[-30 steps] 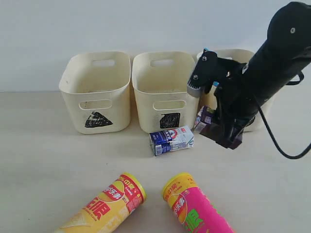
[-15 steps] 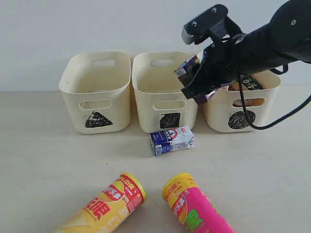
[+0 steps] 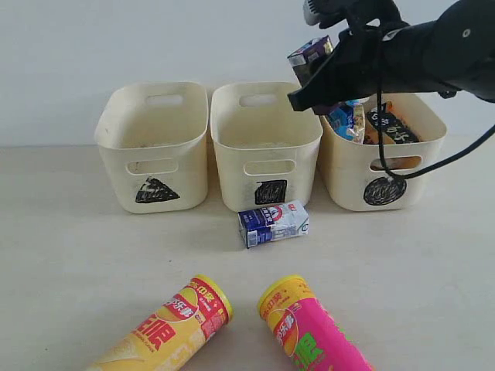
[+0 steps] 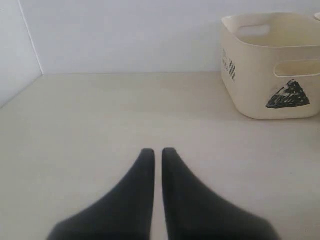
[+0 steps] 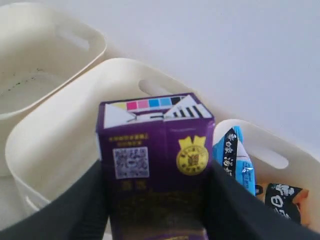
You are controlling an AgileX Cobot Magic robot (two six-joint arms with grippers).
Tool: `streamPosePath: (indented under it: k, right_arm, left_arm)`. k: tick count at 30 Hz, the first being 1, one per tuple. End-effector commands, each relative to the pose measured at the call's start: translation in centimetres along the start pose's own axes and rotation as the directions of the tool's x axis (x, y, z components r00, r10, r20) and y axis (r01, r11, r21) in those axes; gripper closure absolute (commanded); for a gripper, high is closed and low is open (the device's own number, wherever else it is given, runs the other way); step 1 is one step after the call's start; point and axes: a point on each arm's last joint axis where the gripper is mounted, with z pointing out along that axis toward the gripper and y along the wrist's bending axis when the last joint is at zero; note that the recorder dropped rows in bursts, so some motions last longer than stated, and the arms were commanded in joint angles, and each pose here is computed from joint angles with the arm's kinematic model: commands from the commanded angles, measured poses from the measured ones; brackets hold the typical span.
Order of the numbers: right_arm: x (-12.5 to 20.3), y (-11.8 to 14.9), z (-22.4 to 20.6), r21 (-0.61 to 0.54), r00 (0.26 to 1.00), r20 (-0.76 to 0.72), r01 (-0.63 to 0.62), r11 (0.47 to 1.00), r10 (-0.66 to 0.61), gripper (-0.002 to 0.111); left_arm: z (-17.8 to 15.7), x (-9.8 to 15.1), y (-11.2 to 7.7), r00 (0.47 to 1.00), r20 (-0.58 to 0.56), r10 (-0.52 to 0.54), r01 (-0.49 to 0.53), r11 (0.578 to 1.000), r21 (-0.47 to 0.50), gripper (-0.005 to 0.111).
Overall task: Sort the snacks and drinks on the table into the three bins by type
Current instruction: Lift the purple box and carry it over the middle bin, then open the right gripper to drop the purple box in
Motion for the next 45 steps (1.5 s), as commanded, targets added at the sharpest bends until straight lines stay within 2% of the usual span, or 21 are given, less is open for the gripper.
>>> streamPosePath:
  k: [1,18,33,36,42,45]
  right_arm:
    - [-0.8,-0.2,1.5,0.004,0.999,0.017,-0.043,0.999,0.043,0.108]
    - [-0.4,0.1,8.3,-0.031,0.994,-0.022,-0.109,0.994,0.109,0.108]
    - [1.2,0.7,11.9,-0.037,0.981,-0.053,-0.190,0.981,0.187,0.107]
    - [1.4,0.7,12.0,-0.037,0.981,-0.058,-0.190,0.981,0.187,0.093]
    - [1.4,0.7,12.0,-0.036,0.981,-0.056,-0.188,0.982,0.185,0.046]
    - [1.4,0.7,12.0,-0.034,0.981,-0.054,-0.187,0.982,0.185,0.036]
  left_arm:
    - [0.0,0.1,0.0,1.000,0.002,-0.010,0.010,1.000,0.001,0.102]
    - [0.0,0.1,0.0,1.000,0.002,-0.010,0.010,1.000,0.001,0.102]
    - [0.0,0.1,0.0,1.000,0.002,-0.010,0.010,1.000,0.001,0.102]
    - [0.0,0.1,0.0,1.000,0.002,-0.010,0.010,1.000,0.001,0.102]
    - [0.0,0.1,0.0,1.000,0.002,-0.010,0.010,1.000,0.001,0.102]
    - [0.0,0.1,0.0,1.000,0.002,-0.010,0.010,1.000,0.001,0.102]
